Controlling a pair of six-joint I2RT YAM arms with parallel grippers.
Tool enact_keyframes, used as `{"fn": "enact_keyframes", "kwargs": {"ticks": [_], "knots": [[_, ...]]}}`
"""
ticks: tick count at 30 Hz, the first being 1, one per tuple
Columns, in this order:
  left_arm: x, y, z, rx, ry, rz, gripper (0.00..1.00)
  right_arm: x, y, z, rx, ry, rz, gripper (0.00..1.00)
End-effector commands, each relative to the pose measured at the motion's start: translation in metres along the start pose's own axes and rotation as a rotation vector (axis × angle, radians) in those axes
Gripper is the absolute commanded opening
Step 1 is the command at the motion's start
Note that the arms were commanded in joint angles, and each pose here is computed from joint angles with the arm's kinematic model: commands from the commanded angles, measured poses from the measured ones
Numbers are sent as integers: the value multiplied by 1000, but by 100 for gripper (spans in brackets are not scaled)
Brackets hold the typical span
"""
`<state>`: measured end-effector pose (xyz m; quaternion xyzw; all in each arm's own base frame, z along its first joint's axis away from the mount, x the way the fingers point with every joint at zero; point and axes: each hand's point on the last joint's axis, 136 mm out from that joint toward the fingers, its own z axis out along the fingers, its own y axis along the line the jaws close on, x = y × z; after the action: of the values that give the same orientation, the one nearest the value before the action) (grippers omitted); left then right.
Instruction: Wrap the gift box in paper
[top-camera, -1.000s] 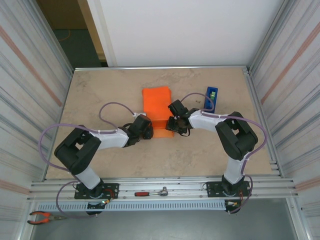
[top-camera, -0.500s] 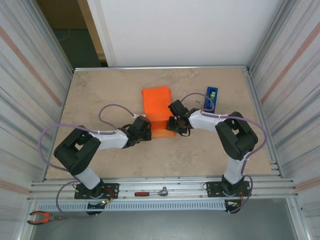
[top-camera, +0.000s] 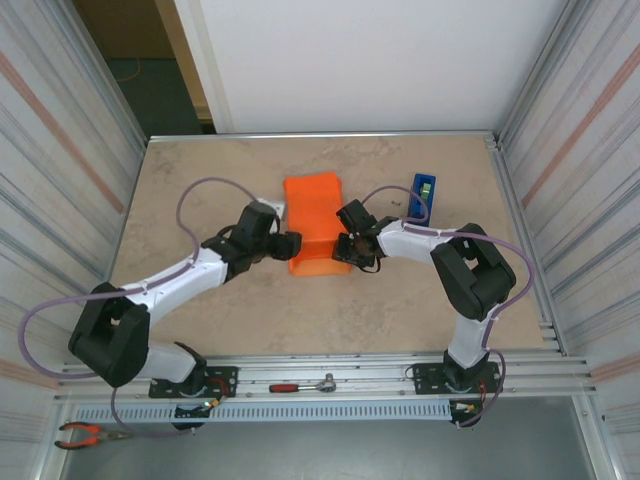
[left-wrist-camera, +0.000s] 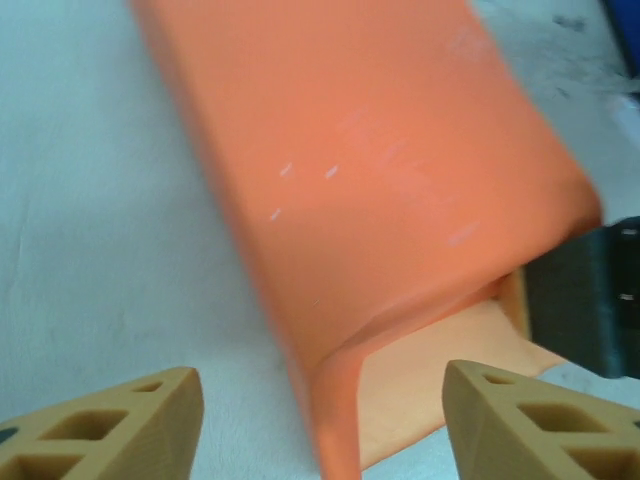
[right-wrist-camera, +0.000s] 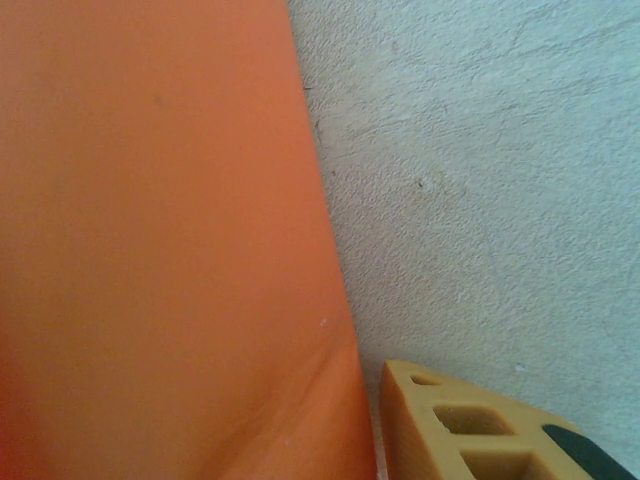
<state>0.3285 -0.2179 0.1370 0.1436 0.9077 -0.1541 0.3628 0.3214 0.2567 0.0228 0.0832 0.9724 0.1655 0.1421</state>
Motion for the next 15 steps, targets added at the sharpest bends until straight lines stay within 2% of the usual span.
{"fn": "enact_keyframes", "kwargs": {"ticks": [1,4,8,15], "knots": [[-12,-23,0,98,86,247,68,6,-8,4,13,18,4,37],[-23,-29,7,110,165,376,70,6,-8,4,15,18,2,37],[-26,-16,23,44,197,512,72,4,-7,2,11,12,2,37],[-9,-6,35,10,189,523,73,4,-9,2,16,15,-3,37]]}}
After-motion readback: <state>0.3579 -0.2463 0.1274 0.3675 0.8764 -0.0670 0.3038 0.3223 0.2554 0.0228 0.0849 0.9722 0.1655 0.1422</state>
